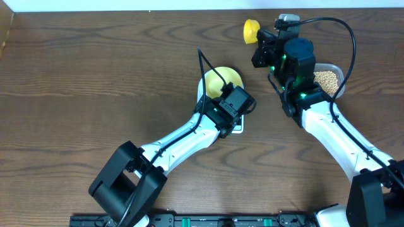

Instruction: Scoop item into bowl and weigh 50g on scale

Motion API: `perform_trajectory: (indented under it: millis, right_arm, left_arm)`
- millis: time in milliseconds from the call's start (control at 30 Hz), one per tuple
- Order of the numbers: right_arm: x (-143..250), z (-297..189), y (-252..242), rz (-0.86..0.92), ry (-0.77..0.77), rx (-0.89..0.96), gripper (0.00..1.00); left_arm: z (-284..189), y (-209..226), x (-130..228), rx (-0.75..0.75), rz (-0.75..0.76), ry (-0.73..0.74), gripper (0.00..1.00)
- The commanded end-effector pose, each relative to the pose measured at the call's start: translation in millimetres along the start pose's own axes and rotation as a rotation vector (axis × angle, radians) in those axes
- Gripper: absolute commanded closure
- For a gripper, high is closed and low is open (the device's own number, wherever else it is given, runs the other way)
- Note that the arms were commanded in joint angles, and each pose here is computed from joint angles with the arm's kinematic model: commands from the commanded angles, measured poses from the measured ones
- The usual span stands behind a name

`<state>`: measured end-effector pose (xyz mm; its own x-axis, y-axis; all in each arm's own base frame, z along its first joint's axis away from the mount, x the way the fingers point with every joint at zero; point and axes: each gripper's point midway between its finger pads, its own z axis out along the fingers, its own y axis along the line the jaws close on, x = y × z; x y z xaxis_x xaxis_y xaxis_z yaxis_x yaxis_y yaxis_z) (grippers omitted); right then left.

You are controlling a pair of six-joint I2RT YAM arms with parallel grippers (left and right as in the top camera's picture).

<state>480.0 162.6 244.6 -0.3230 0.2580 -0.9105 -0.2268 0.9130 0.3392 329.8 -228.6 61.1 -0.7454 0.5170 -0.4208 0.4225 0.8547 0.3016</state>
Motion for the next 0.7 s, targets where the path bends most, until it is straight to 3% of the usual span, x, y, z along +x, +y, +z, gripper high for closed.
perform_trajectory:
  millis: [0, 667]
  right_arm:
    - [-6.9, 1.9, -3.5, -0.010, -0.014, 0.011, 0.99]
    - [-4.3, 1.9, -4.5, -0.010, -0.004, 0.015, 0.99]
  left_arm:
    - [5.5, 4.2, 5.8, -0.032, 0.008, 0.012, 0.16]
    - [5.9, 3.6, 3.4, -0.030, 0.004, 0.001, 0.16]
